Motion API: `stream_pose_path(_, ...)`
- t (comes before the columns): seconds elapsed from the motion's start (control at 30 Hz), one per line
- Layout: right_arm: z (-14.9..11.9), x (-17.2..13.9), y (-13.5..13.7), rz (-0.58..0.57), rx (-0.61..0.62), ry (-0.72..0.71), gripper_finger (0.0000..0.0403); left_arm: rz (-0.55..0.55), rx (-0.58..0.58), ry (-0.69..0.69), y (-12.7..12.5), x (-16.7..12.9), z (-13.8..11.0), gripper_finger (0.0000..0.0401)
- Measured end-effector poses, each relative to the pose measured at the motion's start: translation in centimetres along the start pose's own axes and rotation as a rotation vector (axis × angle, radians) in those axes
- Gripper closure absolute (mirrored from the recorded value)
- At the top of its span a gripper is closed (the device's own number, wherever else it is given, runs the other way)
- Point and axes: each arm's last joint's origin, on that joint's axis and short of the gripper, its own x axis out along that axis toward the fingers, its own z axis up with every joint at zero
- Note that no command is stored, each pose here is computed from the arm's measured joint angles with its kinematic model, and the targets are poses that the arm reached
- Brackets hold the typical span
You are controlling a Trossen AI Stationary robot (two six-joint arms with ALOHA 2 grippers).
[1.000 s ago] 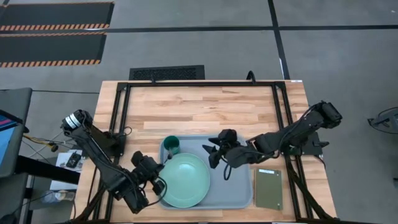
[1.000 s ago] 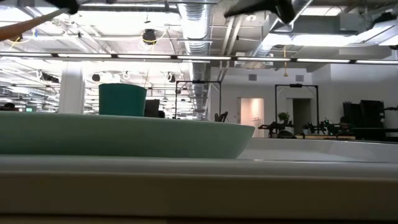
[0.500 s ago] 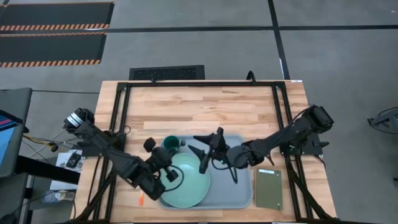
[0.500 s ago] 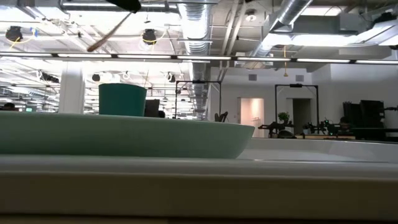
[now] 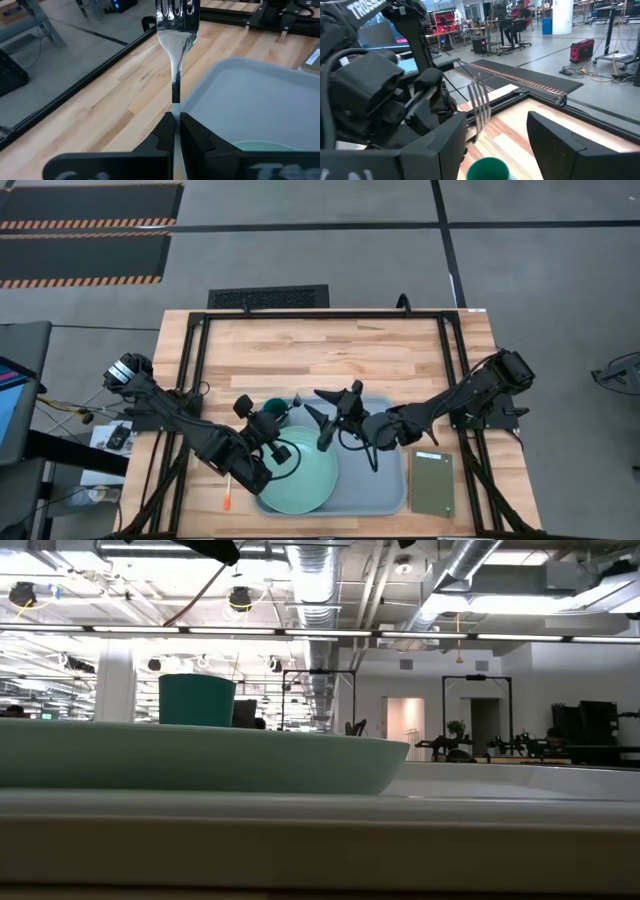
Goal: Pick and place plate/cup/fork/spoon on tray
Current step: Put the orange fork on the gray tray to the right of the blue plate
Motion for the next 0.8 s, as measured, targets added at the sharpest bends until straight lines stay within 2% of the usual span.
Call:
stream_pose_path(0.63, 0.2, 0.9, -0.7, -0.01, 0.008, -0.004, 0.0169, 0.005, -0.015, -0.017, -0.2, 1.5, 1.1, 0.0401)
stream_pose_path(0.8, 0.4, 1.3, -1.0, -0.024, 0.014, -0.012, 0.0183, 0.009, -0.02, -0.011, -0.1, 1.8, 1.2, 0.0401)
